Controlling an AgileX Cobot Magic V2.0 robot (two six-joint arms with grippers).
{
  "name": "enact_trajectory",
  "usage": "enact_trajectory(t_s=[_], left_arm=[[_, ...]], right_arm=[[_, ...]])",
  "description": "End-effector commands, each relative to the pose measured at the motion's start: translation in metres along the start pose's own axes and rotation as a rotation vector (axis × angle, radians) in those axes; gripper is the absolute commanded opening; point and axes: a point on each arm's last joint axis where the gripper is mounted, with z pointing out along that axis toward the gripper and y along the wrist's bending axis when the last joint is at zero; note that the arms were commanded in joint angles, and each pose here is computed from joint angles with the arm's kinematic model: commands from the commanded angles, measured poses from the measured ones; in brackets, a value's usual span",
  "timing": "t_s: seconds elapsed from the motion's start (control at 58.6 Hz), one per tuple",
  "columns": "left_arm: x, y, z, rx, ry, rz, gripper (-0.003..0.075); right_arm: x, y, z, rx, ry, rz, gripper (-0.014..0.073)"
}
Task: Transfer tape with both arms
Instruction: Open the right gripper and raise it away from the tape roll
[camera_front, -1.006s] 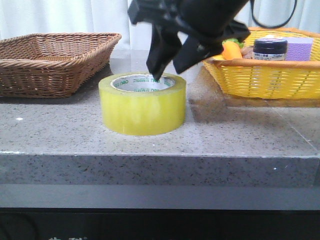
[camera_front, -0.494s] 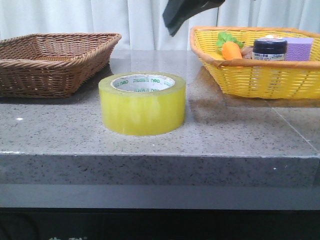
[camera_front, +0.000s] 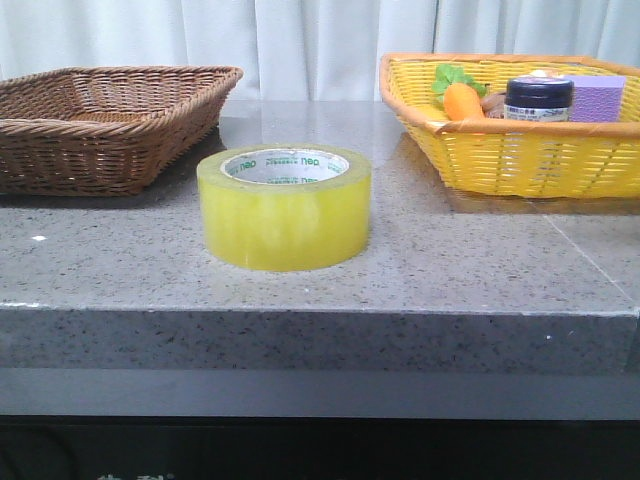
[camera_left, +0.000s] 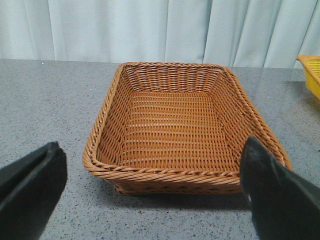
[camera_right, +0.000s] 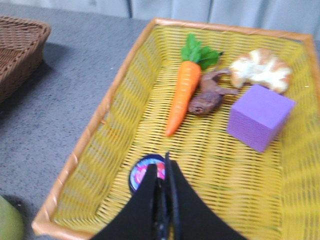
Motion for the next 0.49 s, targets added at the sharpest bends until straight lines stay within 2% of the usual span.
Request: enact_trajectory(t_s=[0.0,0.256,0.477], left_arm=[[-0.020,0.000,-0.002,-0.004,-0.120,-0.005,0.0690],[-0.020,0.000,-0.002,-0.004,-0.120,-0.005,0.0690],[-0.020,0.000,-0.002,-0.004,-0.120,-0.005,0.0690]], right_arm=[[-0.002,-0.005,-0.029,0.014,-0.195,-0.012,-0.0070],[0.071,-0.007,-0.075,0.005,-0.343,-0.013,-0.0070],[0.098,-0.007,-0.104,0.000,-0.441,-0.014,-0.0069]])
